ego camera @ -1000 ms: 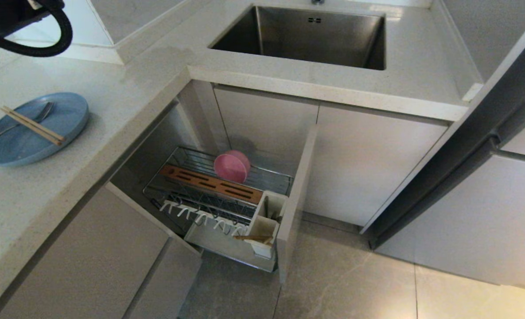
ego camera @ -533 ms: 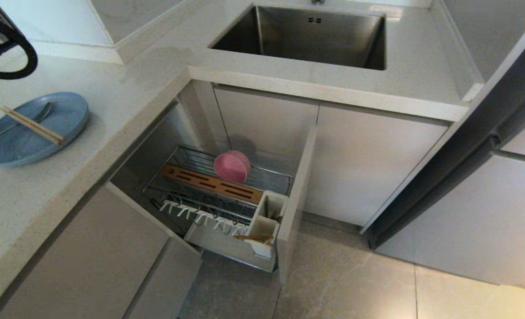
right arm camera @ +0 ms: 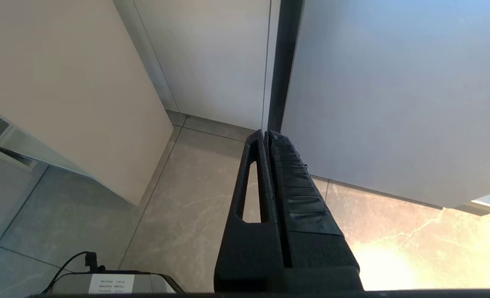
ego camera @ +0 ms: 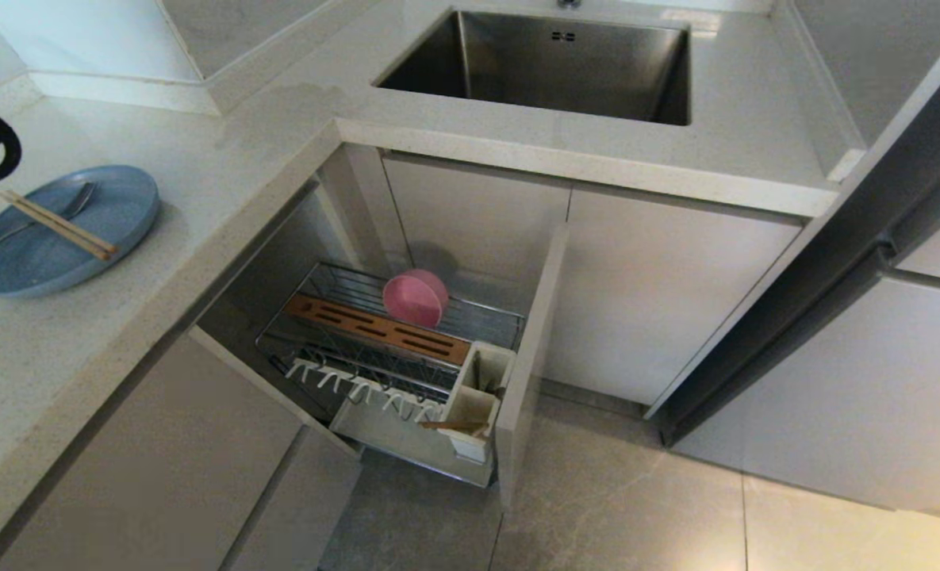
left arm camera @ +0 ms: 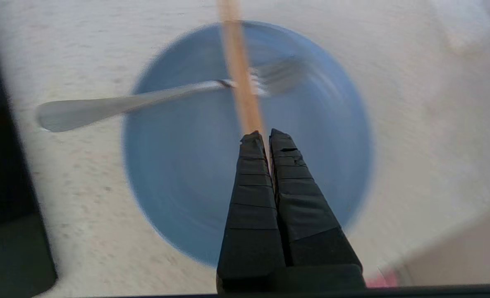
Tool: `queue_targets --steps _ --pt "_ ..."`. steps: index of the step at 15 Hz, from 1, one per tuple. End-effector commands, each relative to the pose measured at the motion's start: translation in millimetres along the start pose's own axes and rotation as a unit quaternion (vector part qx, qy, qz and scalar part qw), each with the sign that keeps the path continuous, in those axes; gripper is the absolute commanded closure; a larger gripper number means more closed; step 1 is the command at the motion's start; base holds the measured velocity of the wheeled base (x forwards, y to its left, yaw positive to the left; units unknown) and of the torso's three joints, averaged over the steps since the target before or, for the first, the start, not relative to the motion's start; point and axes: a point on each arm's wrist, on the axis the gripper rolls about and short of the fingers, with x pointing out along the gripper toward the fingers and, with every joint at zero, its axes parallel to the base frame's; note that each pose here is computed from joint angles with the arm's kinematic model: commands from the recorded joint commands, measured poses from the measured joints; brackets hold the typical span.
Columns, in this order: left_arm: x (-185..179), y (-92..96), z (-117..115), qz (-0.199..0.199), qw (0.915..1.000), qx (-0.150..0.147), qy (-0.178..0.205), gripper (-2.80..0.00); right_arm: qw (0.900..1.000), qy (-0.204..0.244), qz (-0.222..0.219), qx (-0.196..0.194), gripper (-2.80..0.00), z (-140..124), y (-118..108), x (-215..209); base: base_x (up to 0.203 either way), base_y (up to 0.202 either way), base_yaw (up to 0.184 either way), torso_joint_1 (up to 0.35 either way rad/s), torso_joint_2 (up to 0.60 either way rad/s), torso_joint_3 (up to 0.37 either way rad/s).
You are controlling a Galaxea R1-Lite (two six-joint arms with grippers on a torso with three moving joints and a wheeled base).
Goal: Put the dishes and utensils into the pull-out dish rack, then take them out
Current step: Pick up the chopsticks and place it in the cupboard
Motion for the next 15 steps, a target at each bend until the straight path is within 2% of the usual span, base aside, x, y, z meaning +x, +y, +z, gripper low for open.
queue_targets --steps 1,4,7,15 --pt "18 6.0 -2 0.022 0.9996 -0.015 0.008 0.0 1.0 0.004 0.0 0.0 0.0 -2 0 1 0.0 0.0 0.0 0.0 0.0 0.0" --pt "30 5.8 -8 -0.016 0.9957 -0.07 0.06 0.0 1.0 0.004 0.0 0.0 0.0 -2 0 1 0.0 0.0 0.0 0.0 0.0 0.0" --pt "33 7.6 -15 -0.031 0.9924 -0.073 0.094 0.0 1.0 0.004 0.0 0.0 0.0 -2 0 1 0.0 0.0 0.0 0.0 0.0 0.0" --pt "34 6.7 -17 -0.041 0.9924 -0.074 0.089 0.0 1.0 0.004 0.0 0.0 0.0 -2 0 1 0.0 0.0 0.0 0.0 0.0 0.0"
